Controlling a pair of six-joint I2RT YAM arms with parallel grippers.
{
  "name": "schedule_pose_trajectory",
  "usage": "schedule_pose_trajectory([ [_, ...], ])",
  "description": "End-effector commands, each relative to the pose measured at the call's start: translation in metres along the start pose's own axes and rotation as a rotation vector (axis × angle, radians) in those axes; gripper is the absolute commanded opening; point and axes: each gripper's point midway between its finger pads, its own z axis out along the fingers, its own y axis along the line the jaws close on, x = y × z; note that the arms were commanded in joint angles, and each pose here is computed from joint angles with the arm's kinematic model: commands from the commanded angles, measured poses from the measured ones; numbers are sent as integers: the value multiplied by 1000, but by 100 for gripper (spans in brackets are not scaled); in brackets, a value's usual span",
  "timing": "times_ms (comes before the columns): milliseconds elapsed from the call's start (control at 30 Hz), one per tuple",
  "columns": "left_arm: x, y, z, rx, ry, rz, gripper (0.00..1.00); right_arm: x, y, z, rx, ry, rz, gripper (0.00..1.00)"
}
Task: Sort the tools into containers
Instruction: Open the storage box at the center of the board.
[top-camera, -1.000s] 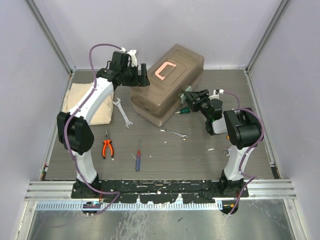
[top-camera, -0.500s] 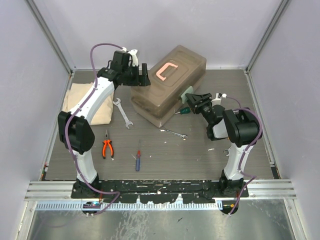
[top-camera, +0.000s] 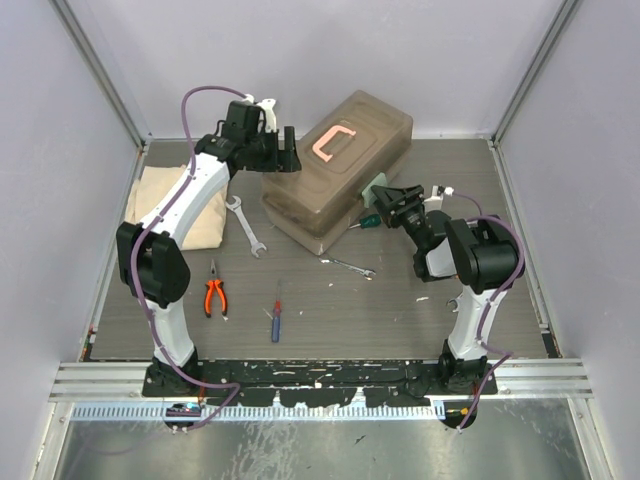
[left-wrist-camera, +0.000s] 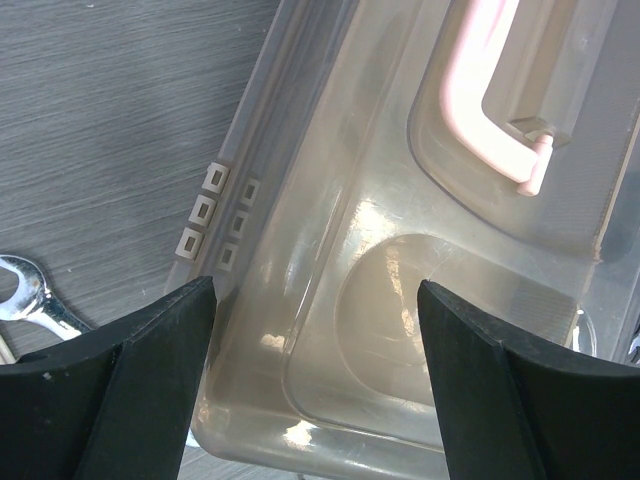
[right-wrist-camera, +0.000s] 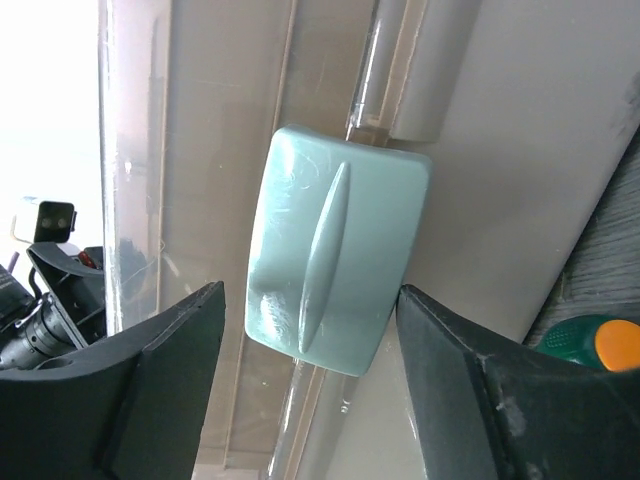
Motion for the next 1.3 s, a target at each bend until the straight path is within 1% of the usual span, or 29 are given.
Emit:
schedule_pose_trajectory([
  [0,42,25,13,-98,150,16,81,-14,58,-2,-166,-44,-100,75],
  [133,42,24,13,-95,149,16,81,-16,57,-3,-155,-48,-110,79],
  [233,43,25,13,-96,152,17,81,-16,54,-2,-145,-43,-107,85],
  [433,41,24,13,-95,150,18,81,-19,42,-7,-70,-51,-135,89],
  [833,42,23,14,-91,152,17,81,-20,37,-8,-46,-46,-128,89],
  [967,41,23,14,-91,152,17,81,-21,28,-4,6,-39,-131,86],
  [1100,42,23,15,-87,157,12,81,-22,29,3,-1,-36,-120,86],
  [1200,43,22,16,-82,162,10,81,-23,25,6,3,-43,-101,88],
  [1267,44,23,16,-84,163,10,81,-26,19,5,25,-67,-83,86],
])
